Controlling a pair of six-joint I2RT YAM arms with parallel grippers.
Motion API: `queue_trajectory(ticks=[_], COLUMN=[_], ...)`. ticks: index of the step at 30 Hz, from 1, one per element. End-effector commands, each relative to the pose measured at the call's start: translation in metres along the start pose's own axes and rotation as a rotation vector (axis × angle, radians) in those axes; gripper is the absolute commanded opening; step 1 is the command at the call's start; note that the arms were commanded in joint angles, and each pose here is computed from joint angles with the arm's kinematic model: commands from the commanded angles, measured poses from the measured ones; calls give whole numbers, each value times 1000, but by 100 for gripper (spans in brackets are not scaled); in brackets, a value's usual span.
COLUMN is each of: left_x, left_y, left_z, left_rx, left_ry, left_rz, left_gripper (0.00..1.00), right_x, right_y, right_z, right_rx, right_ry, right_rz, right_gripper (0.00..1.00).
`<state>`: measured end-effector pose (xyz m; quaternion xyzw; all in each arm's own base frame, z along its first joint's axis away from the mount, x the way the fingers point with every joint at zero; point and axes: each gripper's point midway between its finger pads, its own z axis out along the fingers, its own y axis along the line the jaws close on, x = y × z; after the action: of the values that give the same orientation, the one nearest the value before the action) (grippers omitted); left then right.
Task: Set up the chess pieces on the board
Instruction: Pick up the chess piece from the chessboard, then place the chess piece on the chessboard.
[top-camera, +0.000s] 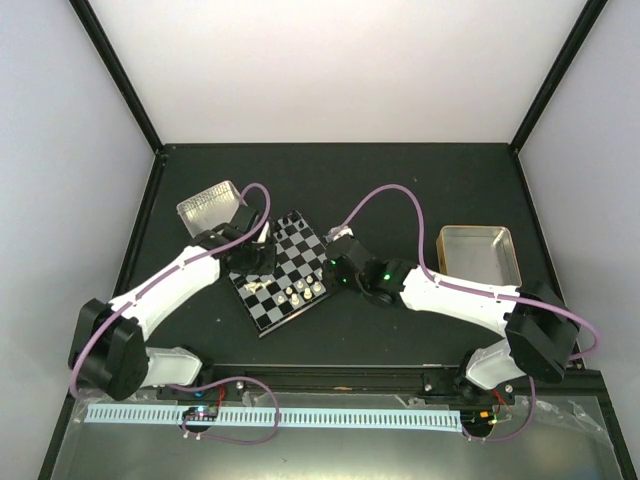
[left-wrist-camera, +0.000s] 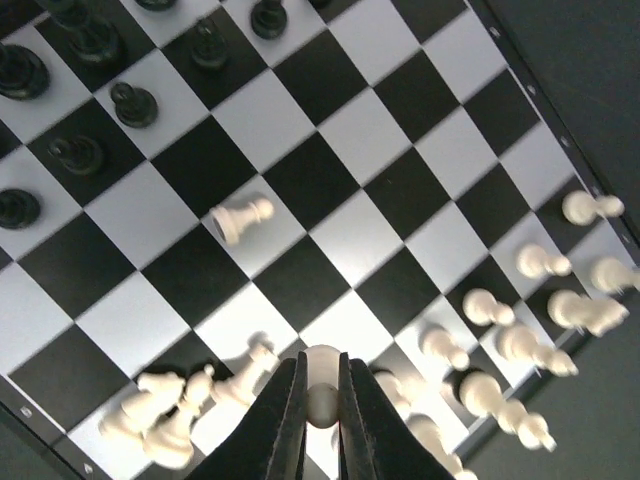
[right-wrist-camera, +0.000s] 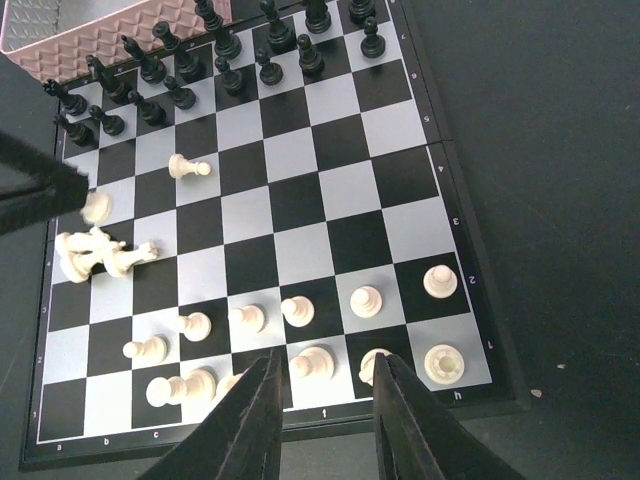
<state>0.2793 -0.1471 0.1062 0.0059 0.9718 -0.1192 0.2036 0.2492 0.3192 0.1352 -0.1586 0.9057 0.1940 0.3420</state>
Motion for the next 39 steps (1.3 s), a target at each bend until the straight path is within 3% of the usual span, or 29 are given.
queue_trajectory(ticks=[1,9,14,30,35,39], left_x=[38,72,87,94,97,95], left_y=[-5,8,4,14,14,13], left_z=[-9,-5,8,28,30,26], left_rx=[31,-74,-57,-110,-109,-103], left_ry=[93,148,198,221,232,226], left_rz=[30,45,58,70,66,65], left_gripper=[10,11,11,12,17,27], right_x=[-4,0,1,3,5,5], right_y=[0,2,3,3,4,6], right_z=[0,9,11,14,14,14], right_rx=[-8,-9,-9,-14,-27,-42], right_ry=[-22,-4,3,7,13,15], right_rz=[23,33,30,21,14,20], right_gripper=[28,28,28,28,28,28])
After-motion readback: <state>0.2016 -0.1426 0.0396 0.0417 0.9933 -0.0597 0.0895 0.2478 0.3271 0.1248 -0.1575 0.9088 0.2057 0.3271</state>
